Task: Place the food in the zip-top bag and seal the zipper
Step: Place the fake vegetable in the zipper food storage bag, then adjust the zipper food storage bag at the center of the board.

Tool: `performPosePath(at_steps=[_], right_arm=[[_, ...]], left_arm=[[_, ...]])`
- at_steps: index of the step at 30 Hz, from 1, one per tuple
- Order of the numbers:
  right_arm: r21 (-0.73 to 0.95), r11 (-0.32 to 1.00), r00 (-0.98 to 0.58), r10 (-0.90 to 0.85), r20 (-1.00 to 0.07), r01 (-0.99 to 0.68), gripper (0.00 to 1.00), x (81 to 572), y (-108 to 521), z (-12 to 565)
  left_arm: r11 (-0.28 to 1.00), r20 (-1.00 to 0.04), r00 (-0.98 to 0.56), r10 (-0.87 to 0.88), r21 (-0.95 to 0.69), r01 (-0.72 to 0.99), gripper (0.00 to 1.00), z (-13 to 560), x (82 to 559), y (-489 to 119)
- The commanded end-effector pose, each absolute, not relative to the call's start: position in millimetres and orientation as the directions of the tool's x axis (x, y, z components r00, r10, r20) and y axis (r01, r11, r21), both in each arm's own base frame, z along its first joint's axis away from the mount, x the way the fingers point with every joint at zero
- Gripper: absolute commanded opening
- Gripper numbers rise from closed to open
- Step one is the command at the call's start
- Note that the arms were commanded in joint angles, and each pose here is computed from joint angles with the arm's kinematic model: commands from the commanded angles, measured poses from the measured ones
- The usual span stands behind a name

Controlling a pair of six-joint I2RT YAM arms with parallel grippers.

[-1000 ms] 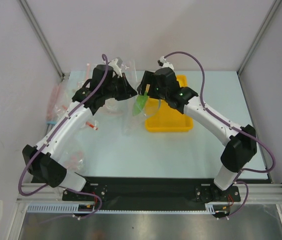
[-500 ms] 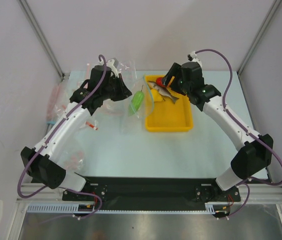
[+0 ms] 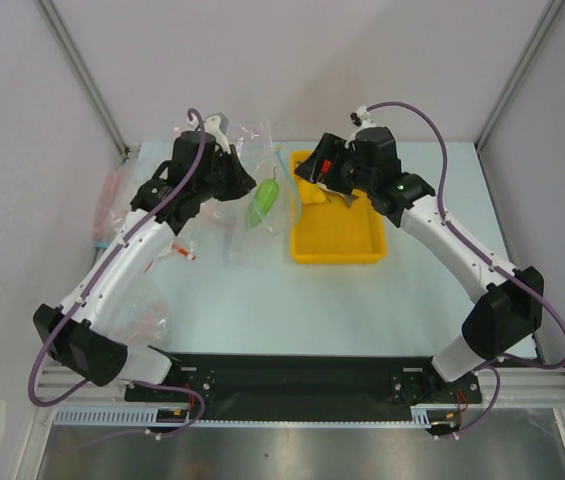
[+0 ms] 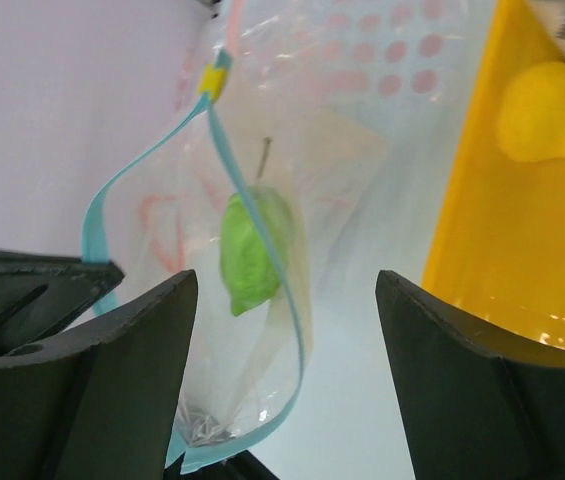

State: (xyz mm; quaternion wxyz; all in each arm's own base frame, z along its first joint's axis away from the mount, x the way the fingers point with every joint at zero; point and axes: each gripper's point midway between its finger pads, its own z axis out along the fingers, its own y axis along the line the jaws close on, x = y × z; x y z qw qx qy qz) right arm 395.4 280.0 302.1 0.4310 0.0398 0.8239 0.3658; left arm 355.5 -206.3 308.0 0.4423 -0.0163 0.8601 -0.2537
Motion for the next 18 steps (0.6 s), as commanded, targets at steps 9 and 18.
performPosePath(at_steps=[9, 18], right_arm=[[0.634, 0.644, -0.711, 0.192, -0.677, -0.429, 0.77, 372.0, 326.4, 282.5], [0.443, 0.837, -0.651, 0.145, -0.745, -0.321, 0.08, 382.9, 320.1, 272.8]], left_arm=[[0.867, -0.83, -0.482, -0.279, -0.434, 0.245, 0.0, 357.8, 346.3, -190.4], [0.912, -0.84, -0.485, -0.244, -0.368, 0.18, 0.0, 346.3, 344.8, -172.0]])
